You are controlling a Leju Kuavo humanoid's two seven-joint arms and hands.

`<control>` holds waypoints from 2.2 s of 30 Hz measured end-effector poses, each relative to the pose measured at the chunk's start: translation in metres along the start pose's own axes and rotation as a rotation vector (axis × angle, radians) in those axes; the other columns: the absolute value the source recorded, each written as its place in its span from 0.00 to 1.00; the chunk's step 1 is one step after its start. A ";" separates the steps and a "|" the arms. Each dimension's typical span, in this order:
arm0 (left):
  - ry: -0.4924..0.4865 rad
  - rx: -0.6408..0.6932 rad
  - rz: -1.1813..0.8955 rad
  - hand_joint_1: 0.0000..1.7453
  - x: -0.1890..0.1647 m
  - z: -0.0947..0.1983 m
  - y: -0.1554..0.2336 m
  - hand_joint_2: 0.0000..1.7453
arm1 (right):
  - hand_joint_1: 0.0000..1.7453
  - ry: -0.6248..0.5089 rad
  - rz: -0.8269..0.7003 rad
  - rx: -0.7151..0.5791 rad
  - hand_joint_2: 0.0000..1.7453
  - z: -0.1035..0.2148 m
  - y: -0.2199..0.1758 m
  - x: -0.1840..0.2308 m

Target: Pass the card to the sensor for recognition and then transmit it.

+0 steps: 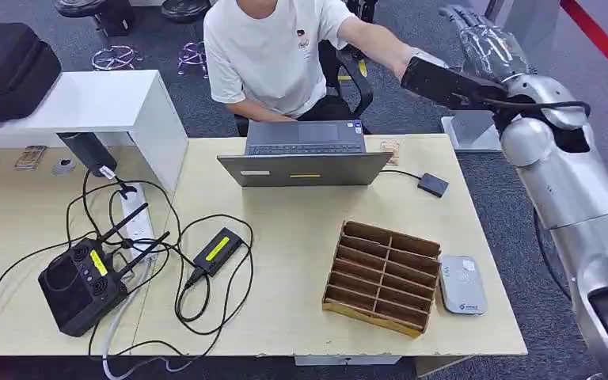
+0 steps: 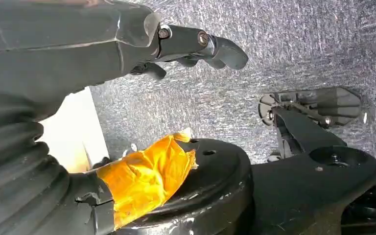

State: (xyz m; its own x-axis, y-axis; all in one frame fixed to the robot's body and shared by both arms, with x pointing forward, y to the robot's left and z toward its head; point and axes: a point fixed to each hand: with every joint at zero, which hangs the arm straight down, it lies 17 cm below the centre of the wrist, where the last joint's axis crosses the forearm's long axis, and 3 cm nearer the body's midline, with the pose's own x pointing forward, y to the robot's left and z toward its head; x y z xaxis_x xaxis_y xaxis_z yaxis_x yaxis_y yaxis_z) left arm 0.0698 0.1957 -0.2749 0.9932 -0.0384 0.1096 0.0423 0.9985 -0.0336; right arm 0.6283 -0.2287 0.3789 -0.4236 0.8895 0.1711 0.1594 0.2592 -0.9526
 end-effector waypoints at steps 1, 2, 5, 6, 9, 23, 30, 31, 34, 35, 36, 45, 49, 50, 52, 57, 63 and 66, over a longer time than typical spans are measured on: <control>0.000 0.000 0.000 0.00 0.000 0.000 0.000 1.00 | 1.00 -0.005 -0.003 0.004 1.00 0.001 0.005 0.002; 0.001 -0.001 -0.002 0.00 0.000 0.000 0.000 1.00 | 1.00 -0.012 -0.006 0.009 1.00 0.001 0.010 0.006; 0.003 -0.003 -0.002 0.00 -0.001 0.000 -0.001 1.00 | 1.00 -0.026 -0.012 0.019 1.00 0.004 0.021 0.011; 0.003 -0.003 -0.001 0.00 -0.001 0.000 -0.001 1.00 | 1.00 -0.029 -0.016 0.022 1.00 0.005 0.024 0.011; -0.017 -0.003 0.004 0.00 0.002 0.000 -0.001 1.00 | 1.00 -0.039 -0.033 0.028 1.00 0.008 0.031 0.014; -0.188 -0.081 0.024 0.00 0.031 0.007 -0.021 1.00 | 1.00 -0.039 -0.066 0.032 1.00 0.019 0.046 0.011; -0.208 -0.084 0.051 0.00 0.034 0.008 -0.024 1.00 | 1.00 -0.036 -0.086 0.017 1.00 0.034 0.053 0.001; -0.208 -0.083 0.056 0.00 0.034 0.008 -0.023 1.00 | 1.00 -0.034 -0.088 0.014 1.00 0.037 0.055 -0.001; -0.182 -0.090 0.075 0.00 0.030 0.007 -0.025 1.00 | 1.00 -0.029 -0.092 -0.007 1.00 0.051 0.059 -0.010; -0.174 -0.098 0.082 0.00 0.029 0.007 -0.026 1.00 | 1.00 -0.025 -0.092 -0.016 1.00 0.057 0.060 -0.013; -0.168 -0.104 0.087 0.00 0.028 0.007 -0.027 1.00 | 1.00 -0.021 -0.092 -0.022 1.00 0.063 0.063 -0.017; -0.154 -0.113 0.105 0.00 0.026 0.008 -0.033 1.00 | 1.00 0.032 -0.118 -0.049 1.00 0.112 0.081 -0.052; -0.149 -0.102 0.114 0.00 0.025 0.007 -0.031 1.00 | 1.00 0.045 -0.134 -0.050 1.00 0.134 0.088 -0.062; -0.148 -0.099 0.115 0.00 0.025 0.007 -0.030 1.00 | 1.00 0.049 -0.137 -0.051 1.00 0.139 0.090 -0.064; -0.143 -0.096 0.119 0.00 0.024 0.007 -0.030 1.00 | 1.00 0.054 -0.141 -0.049 1.00 0.149 0.094 -0.067; -0.142 -0.090 0.120 0.00 0.024 0.007 -0.029 1.00 | 1.00 0.060 -0.145 -0.037 1.00 0.171 0.106 -0.069; -0.142 -0.086 0.120 0.00 0.024 0.006 -0.028 1.00 | 1.00 0.056 -0.158 -0.012 1.00 0.195 0.128 -0.063; -0.141 -0.079 0.119 0.00 0.024 0.006 -0.026 1.00 | 1.00 0.044 -0.146 0.009 1.00 0.208 0.140 -0.057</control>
State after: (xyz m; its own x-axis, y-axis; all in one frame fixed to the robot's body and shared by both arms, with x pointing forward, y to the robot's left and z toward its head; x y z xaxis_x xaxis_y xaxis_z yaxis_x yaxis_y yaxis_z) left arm 0.0919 0.1686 -0.2654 0.9669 0.0911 0.2385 -0.0608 0.9894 -0.1316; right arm 0.4894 -0.3215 0.1833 -0.4021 0.8583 0.3188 0.0906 0.3838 -0.9190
